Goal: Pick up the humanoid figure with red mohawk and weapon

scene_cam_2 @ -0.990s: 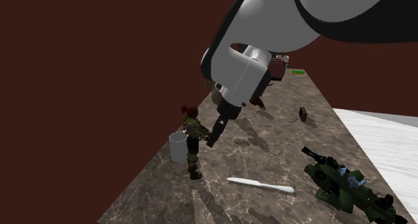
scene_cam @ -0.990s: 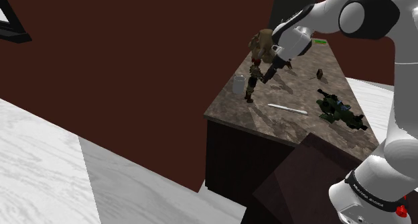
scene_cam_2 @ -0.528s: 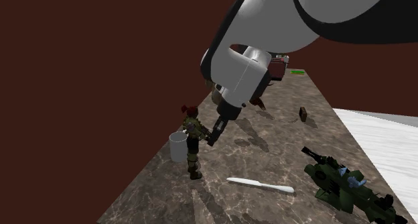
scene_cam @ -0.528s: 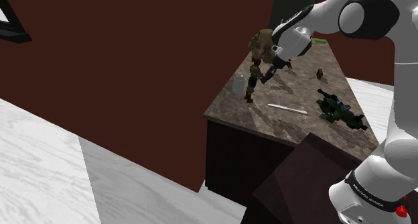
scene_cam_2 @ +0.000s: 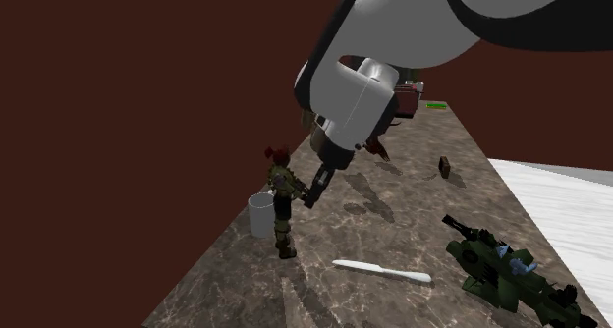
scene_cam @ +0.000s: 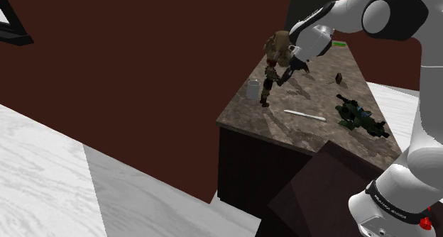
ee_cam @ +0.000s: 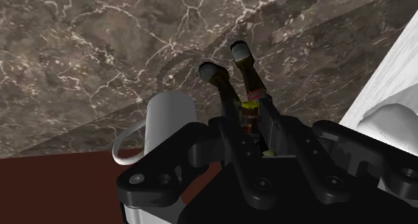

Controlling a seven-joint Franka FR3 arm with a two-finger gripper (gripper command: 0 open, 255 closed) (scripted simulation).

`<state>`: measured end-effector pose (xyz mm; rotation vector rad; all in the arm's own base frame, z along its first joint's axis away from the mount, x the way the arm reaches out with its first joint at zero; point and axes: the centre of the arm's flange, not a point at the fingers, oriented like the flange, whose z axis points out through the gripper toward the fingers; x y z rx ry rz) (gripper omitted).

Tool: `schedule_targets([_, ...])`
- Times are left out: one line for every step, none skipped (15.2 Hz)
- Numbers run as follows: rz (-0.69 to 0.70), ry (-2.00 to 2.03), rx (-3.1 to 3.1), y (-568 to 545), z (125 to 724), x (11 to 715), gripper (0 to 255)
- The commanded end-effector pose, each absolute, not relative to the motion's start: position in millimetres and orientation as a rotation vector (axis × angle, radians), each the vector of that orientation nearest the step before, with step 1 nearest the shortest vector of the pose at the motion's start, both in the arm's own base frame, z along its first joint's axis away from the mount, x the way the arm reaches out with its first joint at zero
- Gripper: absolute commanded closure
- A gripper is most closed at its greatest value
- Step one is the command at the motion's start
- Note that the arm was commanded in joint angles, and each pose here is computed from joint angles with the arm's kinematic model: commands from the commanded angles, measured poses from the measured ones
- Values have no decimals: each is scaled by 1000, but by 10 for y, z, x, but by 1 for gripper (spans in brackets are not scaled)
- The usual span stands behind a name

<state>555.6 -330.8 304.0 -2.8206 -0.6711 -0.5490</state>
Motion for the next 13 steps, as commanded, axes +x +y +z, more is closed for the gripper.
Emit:
schedule_targets([-550,-671,-2821,-3306,3145,5551,255])
schedule_targets([-550,-671,-2821,-3306,3198,5551,255])
schedule_targets([-550,-671,-2821,-3306,3251,5551,255])
schedule_targets([-550,-671,-2821,-3306,3304,5551,255])
schedule_targets([-550,-671,-2821,-3306,3357,5551,255])
schedule_targets([-550,-671,-2821,-3306,3409,5551,255])
schedule_targets([-550,-671,-2821,-3306,3462,5551,255])
schedule_targets([-550,-671,-2821,-3306,3515,5551,255])
schedule_targets([-550,-671,-2821,-3306,3568,5551,255])
schedule_targets([-550,-671,-2821,-3306,3621,5551,255])
schedule_targets([-550,-671,-2821,-3306,3673,5551,255])
schedule_targets([-550,-671,-2821,-3306,3681,5551,255])
schedule_targets([-550,-671,-2821,-3306,3681,5551,255])
